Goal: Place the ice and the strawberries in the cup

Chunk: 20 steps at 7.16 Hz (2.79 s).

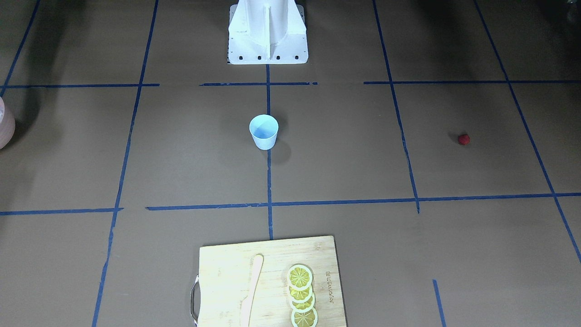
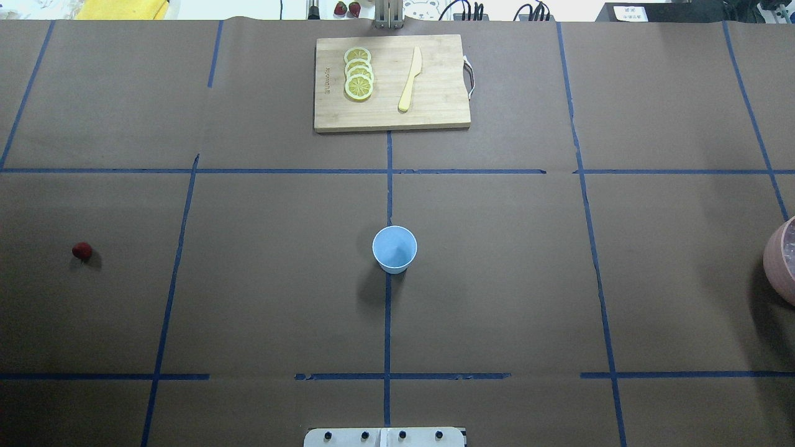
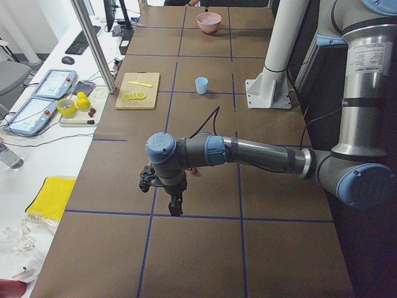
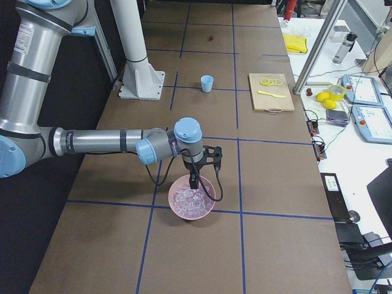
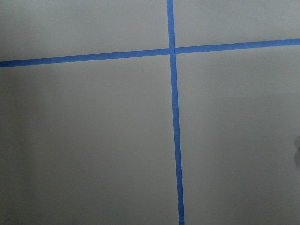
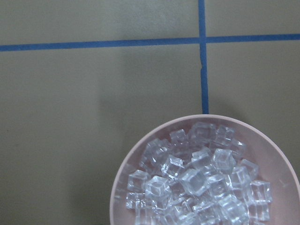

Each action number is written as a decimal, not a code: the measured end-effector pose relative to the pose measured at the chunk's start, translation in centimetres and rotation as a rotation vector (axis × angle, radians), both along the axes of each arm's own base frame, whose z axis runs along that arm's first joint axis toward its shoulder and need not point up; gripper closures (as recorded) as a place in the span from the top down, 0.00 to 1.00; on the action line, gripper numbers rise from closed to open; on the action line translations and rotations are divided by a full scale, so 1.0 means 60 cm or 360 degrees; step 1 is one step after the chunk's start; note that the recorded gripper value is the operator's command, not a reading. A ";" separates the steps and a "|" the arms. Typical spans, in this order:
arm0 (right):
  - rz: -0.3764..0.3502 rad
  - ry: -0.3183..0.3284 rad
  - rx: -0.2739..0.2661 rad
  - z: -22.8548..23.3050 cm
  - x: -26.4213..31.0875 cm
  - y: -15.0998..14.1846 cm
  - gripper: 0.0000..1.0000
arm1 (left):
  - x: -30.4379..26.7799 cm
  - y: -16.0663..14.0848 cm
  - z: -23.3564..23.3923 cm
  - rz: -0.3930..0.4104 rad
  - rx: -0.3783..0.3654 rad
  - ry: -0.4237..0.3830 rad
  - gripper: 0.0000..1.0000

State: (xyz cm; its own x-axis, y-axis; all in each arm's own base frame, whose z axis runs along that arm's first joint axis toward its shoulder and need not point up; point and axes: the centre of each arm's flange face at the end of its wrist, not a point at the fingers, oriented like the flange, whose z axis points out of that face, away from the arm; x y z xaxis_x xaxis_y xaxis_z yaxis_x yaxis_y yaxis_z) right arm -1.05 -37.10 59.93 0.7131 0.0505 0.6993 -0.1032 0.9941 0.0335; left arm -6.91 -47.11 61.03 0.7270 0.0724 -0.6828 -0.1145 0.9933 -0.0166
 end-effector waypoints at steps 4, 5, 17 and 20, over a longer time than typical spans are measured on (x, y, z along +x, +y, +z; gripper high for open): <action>-0.0103 0.0035 -0.0078 0.045 -0.032 0.026 0.77 | 0.003 -0.001 -0.006 -0.0007 0.0005 0.0035 1.00; -0.0146 0.0043 -0.0072 0.056 -0.039 0.028 0.77 | 0.003 -0.002 -0.006 -0.0007 0.0007 0.0036 1.00; -0.0353 0.0078 -0.0081 0.131 -0.077 0.019 0.70 | 0.002 -0.001 -0.012 -0.0005 0.0021 0.0039 1.00; -0.0365 0.0078 -0.0091 0.142 -0.078 0.019 0.65 | 0.002 -0.001 -0.013 -0.0006 0.0023 0.0039 1.00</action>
State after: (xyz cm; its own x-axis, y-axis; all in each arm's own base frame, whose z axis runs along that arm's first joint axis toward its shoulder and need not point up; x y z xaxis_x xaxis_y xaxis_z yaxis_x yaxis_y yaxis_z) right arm -5.72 -35.98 68.48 0.7435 -0.0780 0.6641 0.1257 0.9918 -0.0242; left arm -6.79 -47.15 60.26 0.7103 0.0798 -0.6993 -0.1110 0.9938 0.0006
